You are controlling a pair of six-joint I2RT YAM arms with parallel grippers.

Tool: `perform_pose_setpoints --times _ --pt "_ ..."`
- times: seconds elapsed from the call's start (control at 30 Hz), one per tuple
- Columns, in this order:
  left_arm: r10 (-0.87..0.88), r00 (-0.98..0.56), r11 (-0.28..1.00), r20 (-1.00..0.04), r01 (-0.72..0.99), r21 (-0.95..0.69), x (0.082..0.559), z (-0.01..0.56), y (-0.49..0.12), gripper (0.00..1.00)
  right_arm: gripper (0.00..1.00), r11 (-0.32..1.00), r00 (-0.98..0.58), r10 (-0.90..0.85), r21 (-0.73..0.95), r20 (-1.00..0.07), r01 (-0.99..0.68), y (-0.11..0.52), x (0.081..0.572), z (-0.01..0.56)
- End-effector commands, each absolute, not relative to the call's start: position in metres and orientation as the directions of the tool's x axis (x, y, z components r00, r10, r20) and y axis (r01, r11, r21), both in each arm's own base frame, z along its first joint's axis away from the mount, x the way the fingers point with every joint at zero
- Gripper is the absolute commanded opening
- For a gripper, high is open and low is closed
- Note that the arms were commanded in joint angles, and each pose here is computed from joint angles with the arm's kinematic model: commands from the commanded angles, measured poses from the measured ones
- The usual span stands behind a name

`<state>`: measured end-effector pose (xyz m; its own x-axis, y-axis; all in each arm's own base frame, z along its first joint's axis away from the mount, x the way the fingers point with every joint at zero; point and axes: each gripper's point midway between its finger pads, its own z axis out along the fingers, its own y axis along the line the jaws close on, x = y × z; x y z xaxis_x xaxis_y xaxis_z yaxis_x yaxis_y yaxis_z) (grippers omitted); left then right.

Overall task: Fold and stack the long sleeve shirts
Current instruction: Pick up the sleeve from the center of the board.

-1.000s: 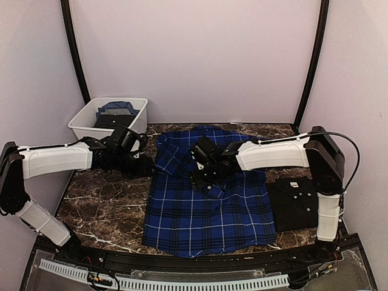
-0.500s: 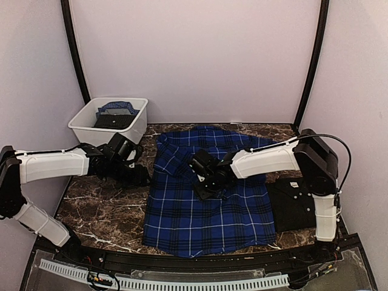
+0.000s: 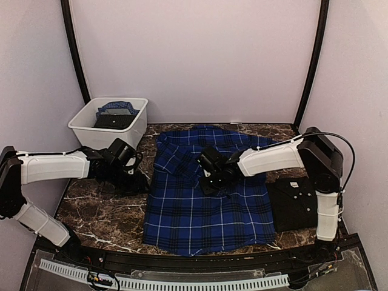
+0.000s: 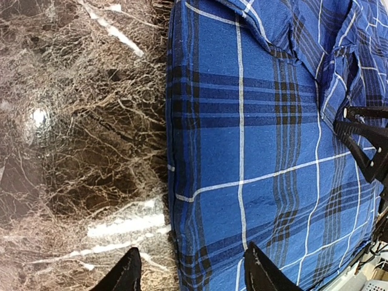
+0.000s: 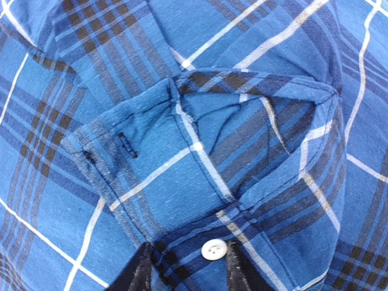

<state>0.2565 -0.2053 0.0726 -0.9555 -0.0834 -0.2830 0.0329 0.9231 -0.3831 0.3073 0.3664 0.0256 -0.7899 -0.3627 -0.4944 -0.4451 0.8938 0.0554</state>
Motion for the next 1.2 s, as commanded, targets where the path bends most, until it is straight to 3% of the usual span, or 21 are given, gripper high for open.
perform_pose_setpoints --times 0.0,0.13,0.47,0.6,0.97,1.17 --pt "-0.077 -0.967 0.924 -0.243 0.022 -0.382 0.247 0.068 -0.202 0.56 0.33 0.907 -0.817 -0.320 0.093 -0.480 -0.410 0.359 0.308 0.024" --pt "-0.067 -0.973 0.924 -0.220 0.023 -0.382 0.242 0.065 -0.202 0.56 0.27 0.901 -0.813 -0.331 0.097 -0.479 -0.424 0.365 0.309 0.025" --pt "-0.069 -0.977 0.924 -0.200 0.012 -0.381 0.235 0.064 -0.199 0.56 0.61 0.916 -0.754 -0.354 -0.043 -0.553 -0.399 0.385 0.324 0.048" --pt "-0.073 -0.976 0.923 -0.203 0.010 -0.384 0.236 0.065 -0.199 0.56 0.66 0.917 -0.746 -0.363 -0.073 -0.558 -0.392 0.396 0.332 0.048" --pt "-0.069 -0.980 0.921 -0.187 0.010 -0.390 0.231 0.062 -0.199 0.56 0.64 0.914 -0.734 -0.379 -0.103 -0.564 -0.393 0.414 0.343 0.037" --pt "-0.054 -0.990 0.904 -0.132 0.007 -0.426 0.216 0.056 -0.203 0.55 0.45 0.924 -0.725 -0.358 -0.111 -0.589 -0.367 0.415 0.350 0.044"
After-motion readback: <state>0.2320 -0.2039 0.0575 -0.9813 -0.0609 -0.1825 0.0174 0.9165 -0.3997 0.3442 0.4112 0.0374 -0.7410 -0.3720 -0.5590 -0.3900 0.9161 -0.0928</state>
